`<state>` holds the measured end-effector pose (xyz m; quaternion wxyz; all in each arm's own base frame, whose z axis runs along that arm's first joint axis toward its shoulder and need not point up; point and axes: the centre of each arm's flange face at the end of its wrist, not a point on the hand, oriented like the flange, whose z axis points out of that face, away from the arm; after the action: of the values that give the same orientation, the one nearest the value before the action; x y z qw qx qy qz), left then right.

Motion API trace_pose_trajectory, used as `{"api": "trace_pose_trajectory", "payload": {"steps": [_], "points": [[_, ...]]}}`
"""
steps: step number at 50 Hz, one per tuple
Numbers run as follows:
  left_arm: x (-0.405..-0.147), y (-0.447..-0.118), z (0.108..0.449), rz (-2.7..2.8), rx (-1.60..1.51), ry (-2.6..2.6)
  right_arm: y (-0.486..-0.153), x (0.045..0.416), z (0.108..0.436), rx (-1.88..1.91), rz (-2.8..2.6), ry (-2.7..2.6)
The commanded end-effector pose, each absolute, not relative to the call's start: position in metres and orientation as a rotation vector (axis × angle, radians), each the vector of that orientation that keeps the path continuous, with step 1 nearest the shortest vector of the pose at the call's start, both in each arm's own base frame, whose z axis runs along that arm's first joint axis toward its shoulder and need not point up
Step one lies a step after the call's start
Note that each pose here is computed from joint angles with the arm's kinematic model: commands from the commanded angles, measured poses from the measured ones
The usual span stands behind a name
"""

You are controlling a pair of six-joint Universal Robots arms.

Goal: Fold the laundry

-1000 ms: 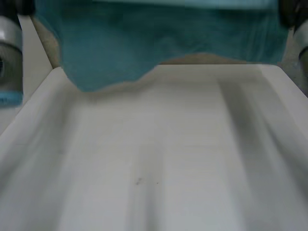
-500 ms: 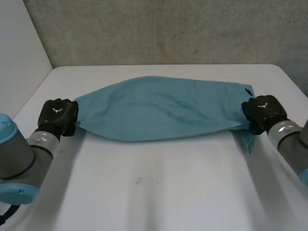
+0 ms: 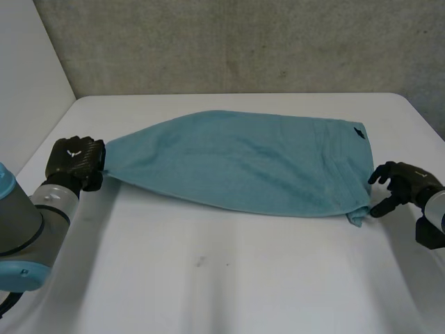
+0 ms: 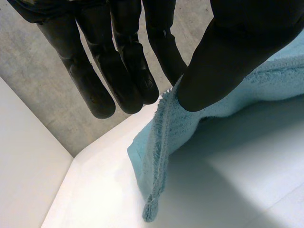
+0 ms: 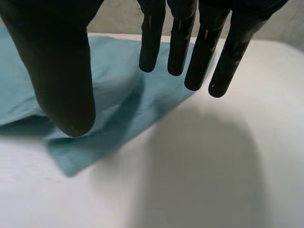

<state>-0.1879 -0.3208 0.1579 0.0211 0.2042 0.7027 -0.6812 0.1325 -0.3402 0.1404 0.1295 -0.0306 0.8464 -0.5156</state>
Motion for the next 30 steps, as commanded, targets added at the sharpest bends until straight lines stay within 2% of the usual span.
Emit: {"api": "trace_pose_trajectory", "payload": {"steps": [1, 13, 19, 30], "points": [[-0.187, -0.323, 0.16, -2.119, 0.625, 2.169, -0.339, 0.139, 0.134, -0.019, -1.4, 2.403], [-0.179, -0.331, 0.163, -2.118, 0.594, 2.152, -0.341, 0.14, 0.132, -0.025, -1.408, 2.406], [-0.178, -0.333, 0.166, -2.125, 0.585, 2.139, -0.343, 0.14, 0.12, -0.03, -1.384, 2.437], [-0.17, -0.345, 0.175, -2.151, 0.538, 2.087, -0.34, 0.159, 0.114, -0.069, -1.383, 2.465]]}}
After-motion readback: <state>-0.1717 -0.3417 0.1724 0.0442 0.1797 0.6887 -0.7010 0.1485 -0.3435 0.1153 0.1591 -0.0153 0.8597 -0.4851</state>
